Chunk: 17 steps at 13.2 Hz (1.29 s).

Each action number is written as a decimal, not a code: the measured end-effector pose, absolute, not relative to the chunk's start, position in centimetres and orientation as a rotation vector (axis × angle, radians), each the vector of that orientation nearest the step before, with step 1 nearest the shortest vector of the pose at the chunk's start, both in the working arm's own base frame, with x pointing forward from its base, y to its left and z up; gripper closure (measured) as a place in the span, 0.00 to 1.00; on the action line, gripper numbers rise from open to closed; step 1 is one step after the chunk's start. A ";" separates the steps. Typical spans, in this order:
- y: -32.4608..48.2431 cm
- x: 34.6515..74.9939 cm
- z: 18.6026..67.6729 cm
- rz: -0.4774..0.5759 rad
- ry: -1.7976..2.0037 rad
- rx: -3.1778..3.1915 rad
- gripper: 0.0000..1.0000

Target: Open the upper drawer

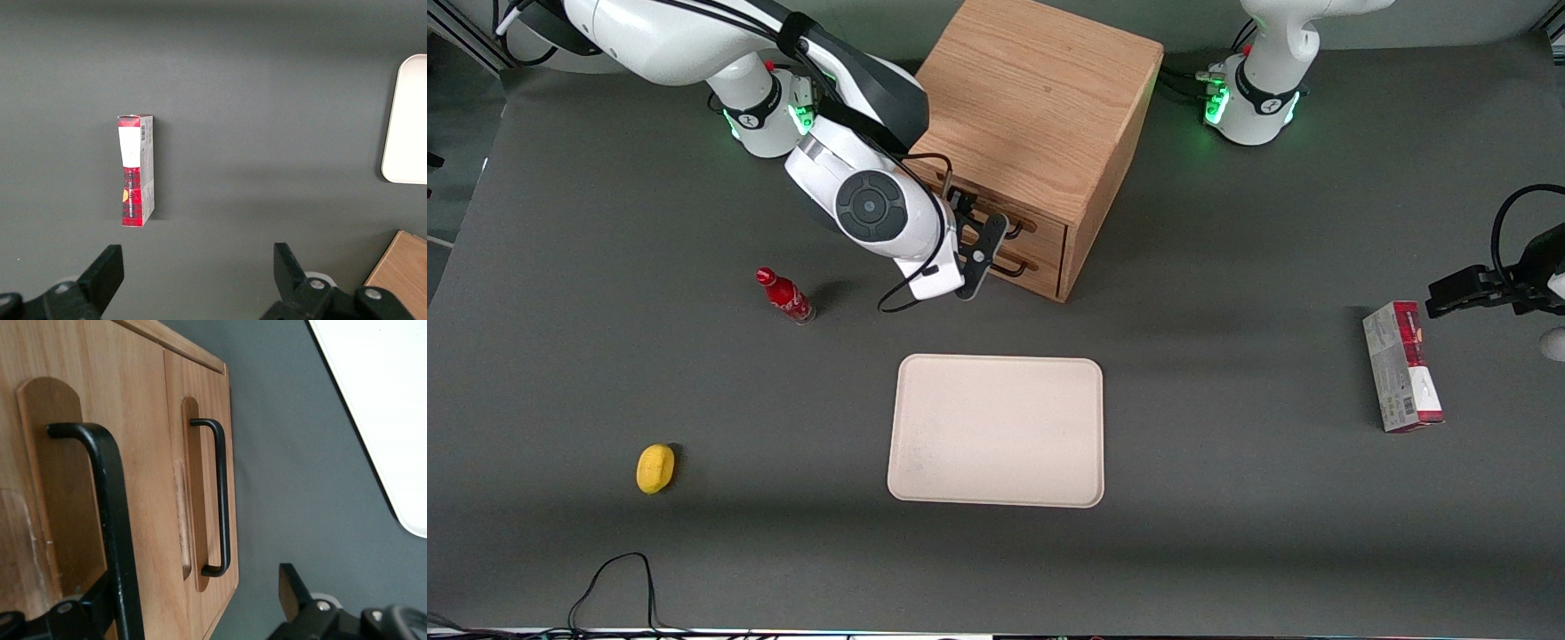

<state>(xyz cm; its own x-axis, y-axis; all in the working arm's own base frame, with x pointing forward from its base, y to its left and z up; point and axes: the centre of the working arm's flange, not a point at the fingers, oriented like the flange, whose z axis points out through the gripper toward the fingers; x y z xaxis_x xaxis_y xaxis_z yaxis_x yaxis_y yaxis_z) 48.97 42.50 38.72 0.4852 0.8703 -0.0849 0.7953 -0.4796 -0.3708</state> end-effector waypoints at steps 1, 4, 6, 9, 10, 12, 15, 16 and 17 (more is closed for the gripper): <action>42.3 49.5 38.9 0.363 -1.421 -2.463 0.00; 40.5 52.7 39.3 0.287 -1.418 -2.490 0.00; 38.6 55.4 38.9 0.255 -1.414 -2.489 0.00; 35.1 59.3 38.7 0.201 -1.419 -2.500 0.00; 33.8 60.4 38.9 0.180 -1.418 -2.509 0.00; 31.7 62.5 39.4 0.137 -1.404 -2.519 0.00; 29.7 64.7 40.0 0.090 -1.356 -2.549 0.00; 29.2 65.3 40.2 0.075 -1.341 -2.556 0.00; 28.8 65.9 40.2 0.062 -1.328 -2.559 0.00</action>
